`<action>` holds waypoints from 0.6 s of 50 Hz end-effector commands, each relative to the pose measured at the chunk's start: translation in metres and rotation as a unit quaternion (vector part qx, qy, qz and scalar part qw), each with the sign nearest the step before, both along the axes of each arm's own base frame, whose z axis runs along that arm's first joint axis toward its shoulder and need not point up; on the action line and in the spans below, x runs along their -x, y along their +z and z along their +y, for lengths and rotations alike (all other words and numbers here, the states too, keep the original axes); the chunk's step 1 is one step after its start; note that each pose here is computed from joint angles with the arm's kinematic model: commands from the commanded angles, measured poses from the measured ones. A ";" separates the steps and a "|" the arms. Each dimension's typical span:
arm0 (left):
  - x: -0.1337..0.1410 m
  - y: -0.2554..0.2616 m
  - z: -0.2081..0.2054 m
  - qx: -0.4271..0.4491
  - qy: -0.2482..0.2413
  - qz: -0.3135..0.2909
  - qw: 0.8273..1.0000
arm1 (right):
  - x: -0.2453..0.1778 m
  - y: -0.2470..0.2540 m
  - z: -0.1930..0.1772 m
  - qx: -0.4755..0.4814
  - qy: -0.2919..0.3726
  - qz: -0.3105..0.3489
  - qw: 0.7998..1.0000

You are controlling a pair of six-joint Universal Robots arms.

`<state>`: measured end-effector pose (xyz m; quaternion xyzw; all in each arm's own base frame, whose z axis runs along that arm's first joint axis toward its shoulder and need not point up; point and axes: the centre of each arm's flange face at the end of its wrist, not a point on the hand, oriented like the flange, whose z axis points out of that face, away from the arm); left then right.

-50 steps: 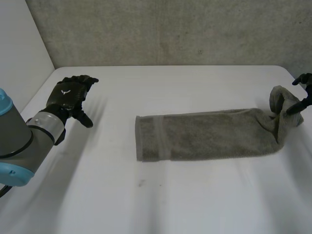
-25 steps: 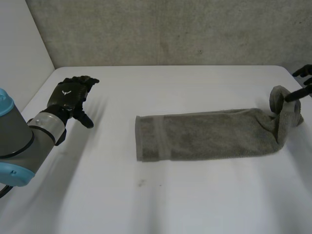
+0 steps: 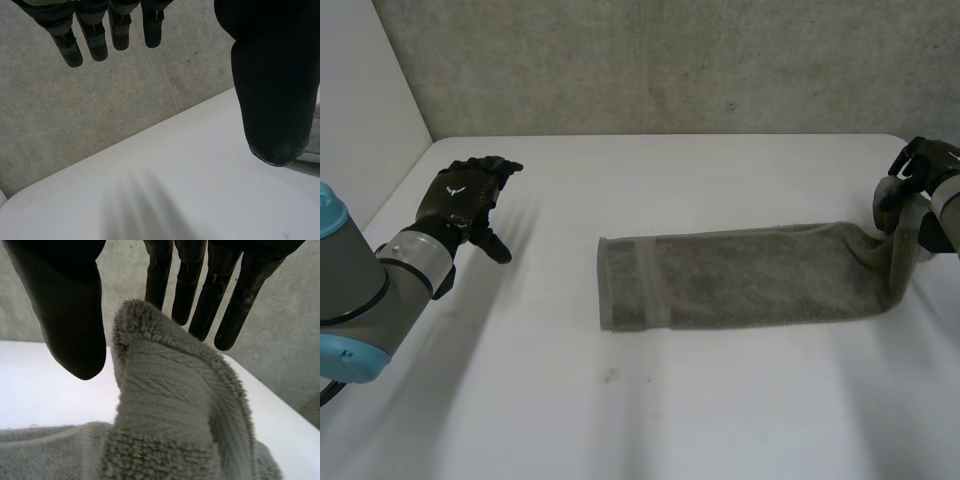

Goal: Fold the towel.

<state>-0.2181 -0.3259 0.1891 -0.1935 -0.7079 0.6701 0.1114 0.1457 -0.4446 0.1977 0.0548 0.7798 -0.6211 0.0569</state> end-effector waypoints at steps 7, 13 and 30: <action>0.000 0.000 0.000 0.000 0.000 0.000 1.000 | 0.000 0.000 0.003 0.000 -0.003 0.025 1.000; 0.000 0.000 0.000 0.000 0.000 0.000 1.000 | 0.000 0.001 0.004 0.001 -0.004 0.026 1.000; -0.001 0.000 0.000 0.000 0.001 0.000 1.000 | -0.048 0.053 0.043 0.088 0.054 0.016 0.995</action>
